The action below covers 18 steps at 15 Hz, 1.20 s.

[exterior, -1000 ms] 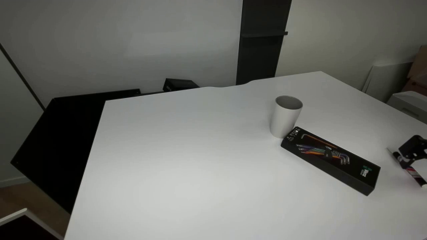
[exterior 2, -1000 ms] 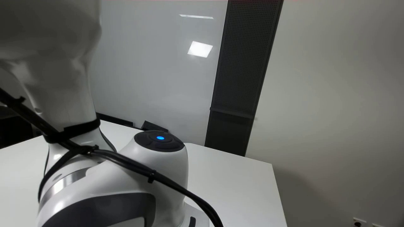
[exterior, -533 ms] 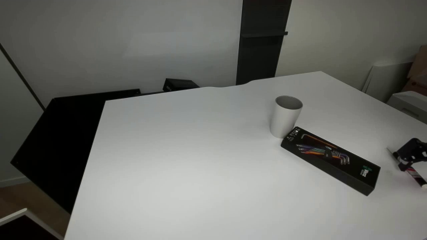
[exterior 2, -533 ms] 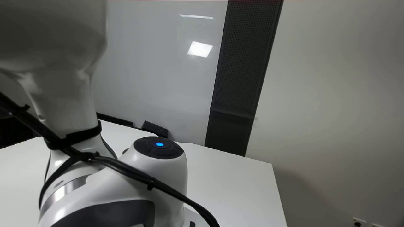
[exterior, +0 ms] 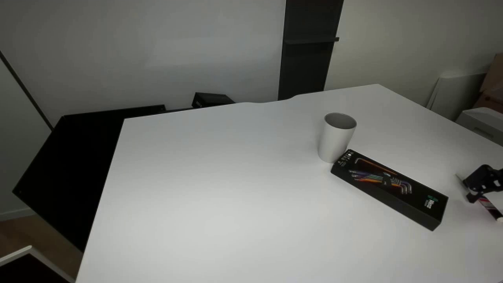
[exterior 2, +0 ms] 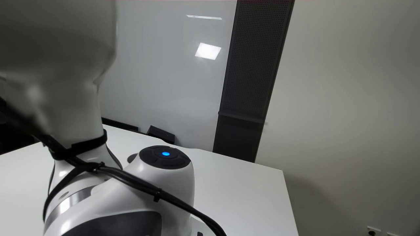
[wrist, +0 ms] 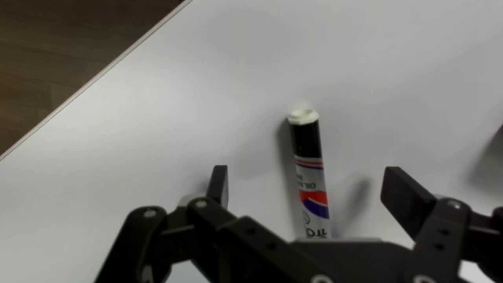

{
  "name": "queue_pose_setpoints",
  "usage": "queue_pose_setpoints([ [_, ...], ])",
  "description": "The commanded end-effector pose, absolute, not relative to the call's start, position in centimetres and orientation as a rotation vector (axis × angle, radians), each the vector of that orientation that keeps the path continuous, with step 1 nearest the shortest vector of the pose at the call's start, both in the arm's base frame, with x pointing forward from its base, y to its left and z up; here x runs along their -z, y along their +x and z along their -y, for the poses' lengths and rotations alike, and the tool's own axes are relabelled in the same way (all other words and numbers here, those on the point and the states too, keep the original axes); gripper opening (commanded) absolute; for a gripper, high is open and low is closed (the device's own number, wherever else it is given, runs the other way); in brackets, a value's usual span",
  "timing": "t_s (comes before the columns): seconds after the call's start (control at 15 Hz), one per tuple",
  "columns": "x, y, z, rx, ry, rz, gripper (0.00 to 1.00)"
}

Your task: Put the marker on the table, put it back in the mug then put it back on the table

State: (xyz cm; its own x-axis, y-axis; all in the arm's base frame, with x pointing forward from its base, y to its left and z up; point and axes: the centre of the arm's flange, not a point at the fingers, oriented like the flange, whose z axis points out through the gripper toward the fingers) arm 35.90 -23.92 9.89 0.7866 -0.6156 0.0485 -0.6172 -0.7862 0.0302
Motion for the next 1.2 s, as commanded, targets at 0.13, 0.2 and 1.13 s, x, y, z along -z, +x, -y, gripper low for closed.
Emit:
queue_pose_setpoints([
  [0.13,-7.9,36.0,24.4,-0.061,2.919,1.021,0.62],
  [0.2,-7.9,36.0,24.4,-0.057,2.917,1.023,0.54],
  [1.13,-9.6,37.9,25.0,0.014,2.787,1.153,0.08],
])
